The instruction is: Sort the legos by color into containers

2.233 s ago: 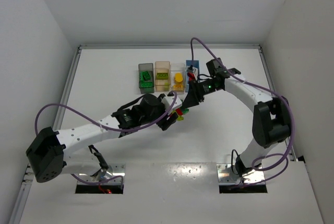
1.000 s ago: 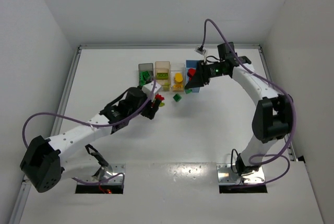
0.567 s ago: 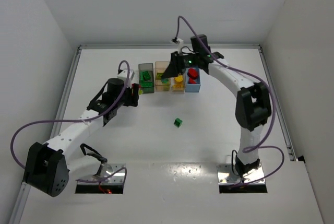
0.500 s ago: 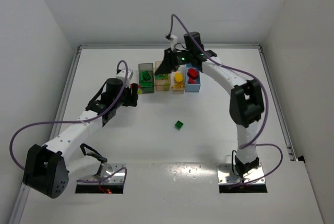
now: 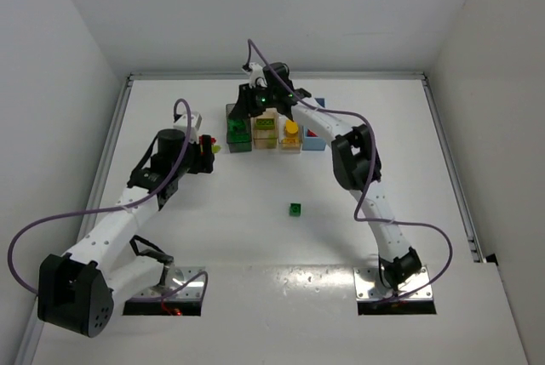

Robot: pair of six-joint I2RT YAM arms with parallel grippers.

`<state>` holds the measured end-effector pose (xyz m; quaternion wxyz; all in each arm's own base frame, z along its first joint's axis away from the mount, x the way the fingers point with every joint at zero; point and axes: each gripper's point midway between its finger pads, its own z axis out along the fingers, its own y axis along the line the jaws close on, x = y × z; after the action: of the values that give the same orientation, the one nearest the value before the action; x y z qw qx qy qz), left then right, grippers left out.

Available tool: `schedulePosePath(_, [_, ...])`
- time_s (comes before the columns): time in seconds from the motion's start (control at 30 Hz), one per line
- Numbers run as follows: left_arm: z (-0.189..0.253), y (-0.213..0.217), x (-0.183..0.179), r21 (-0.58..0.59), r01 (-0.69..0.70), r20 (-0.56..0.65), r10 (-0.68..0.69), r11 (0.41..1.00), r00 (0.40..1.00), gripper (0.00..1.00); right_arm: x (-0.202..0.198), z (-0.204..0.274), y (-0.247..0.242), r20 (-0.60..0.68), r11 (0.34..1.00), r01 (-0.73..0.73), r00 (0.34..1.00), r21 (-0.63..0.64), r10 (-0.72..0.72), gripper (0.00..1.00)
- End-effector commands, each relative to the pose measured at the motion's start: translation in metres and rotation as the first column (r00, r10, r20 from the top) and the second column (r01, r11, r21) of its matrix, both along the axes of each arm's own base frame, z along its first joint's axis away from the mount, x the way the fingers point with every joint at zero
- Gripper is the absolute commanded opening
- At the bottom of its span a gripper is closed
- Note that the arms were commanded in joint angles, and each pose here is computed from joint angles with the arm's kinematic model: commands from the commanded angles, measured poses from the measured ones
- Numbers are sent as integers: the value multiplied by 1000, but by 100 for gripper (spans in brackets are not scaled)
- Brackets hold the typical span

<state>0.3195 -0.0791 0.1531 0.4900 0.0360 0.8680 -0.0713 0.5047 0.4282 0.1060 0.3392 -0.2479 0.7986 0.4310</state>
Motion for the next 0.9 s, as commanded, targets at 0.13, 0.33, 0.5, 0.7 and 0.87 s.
schedulePosePath(0.13, [12, -8, 4, -35, 45, 45, -44, 998, 998, 43, 0, 26, -2, 102, 999, -16, 995, -29, 19, 59])
schedulePosePath(0.33, [5, -17, 8, -61, 78, 28, -76, 995, 997, 43, -60, 96, -41, 154, 980, -197, 970, 30, 190, 74])
schedulePosePath(0.5, [6, -24, 10, -78, 108, 36, -105, 991, 994, 43, -150, 103, -118, 242, 931, -356, 899, -82, 365, 74])
schedulePosePath(0.7, [4, -42, 8, -88, 167, 35, -165, 982, 986, 43, -271, 27, -208, 80, 736, -572, 767, -363, 636, 77])
schedulePosePath(0.87, [13, -56, 10, -88, 215, 56, -211, 973, 976, 43, -302, -32, -221, 0, 677, -577, 761, -457, 649, 80])
